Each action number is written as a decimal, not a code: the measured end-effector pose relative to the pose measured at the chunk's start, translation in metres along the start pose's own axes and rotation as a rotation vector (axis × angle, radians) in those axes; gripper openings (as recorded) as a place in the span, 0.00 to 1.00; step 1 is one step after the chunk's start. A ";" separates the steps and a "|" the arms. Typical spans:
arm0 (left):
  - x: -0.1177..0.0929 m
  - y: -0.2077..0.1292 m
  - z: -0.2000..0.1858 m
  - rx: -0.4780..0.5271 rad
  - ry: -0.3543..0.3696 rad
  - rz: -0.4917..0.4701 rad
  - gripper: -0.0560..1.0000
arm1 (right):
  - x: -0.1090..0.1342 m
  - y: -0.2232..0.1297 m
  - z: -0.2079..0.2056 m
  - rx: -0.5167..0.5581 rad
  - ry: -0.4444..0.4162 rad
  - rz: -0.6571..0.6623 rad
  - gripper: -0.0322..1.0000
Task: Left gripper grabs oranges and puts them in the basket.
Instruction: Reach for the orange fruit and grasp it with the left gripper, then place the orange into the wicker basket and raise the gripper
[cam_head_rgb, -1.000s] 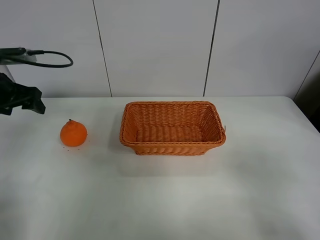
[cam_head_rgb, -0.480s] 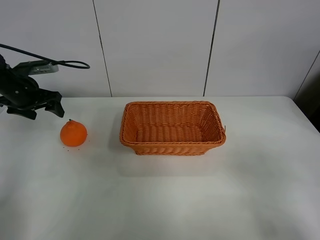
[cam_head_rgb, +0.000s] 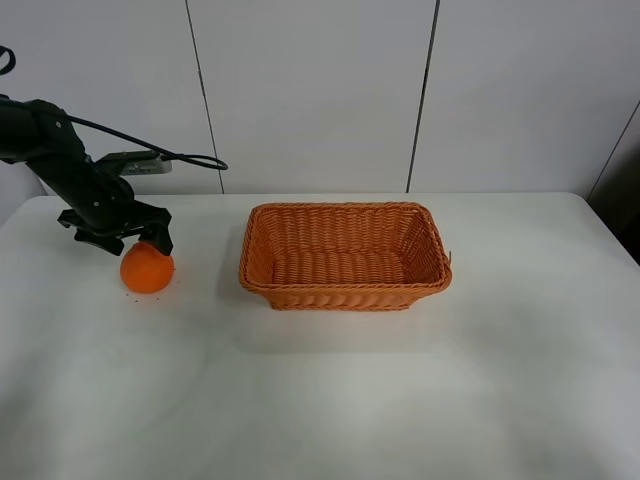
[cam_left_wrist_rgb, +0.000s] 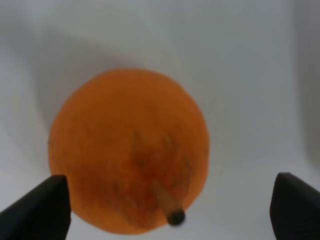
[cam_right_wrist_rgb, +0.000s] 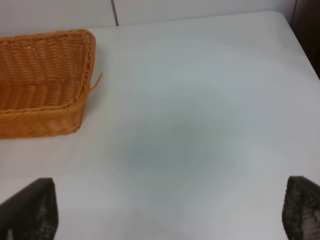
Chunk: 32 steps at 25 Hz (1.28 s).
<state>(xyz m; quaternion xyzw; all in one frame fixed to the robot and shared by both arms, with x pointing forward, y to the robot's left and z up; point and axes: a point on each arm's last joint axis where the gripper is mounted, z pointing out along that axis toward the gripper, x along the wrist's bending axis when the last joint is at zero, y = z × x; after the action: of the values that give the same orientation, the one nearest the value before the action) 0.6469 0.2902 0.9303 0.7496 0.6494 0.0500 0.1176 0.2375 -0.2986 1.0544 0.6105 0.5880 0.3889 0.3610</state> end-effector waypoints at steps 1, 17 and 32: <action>0.001 -0.001 0.006 0.012 -0.001 -0.001 0.91 | 0.000 0.000 0.000 0.000 0.000 0.000 0.70; 0.005 0.000 0.034 0.034 0.010 0.042 0.69 | 0.000 0.000 0.000 0.000 0.000 0.000 0.70; 0.005 -0.005 0.028 0.107 0.008 0.087 0.20 | 0.000 0.000 0.000 0.000 0.000 0.000 0.70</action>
<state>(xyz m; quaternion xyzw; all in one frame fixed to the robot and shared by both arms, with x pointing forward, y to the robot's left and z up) 0.6488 0.2926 0.9019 0.7823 0.6183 0.0233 0.0721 0.2375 -0.2986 1.0544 0.6105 0.5880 0.3889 0.3610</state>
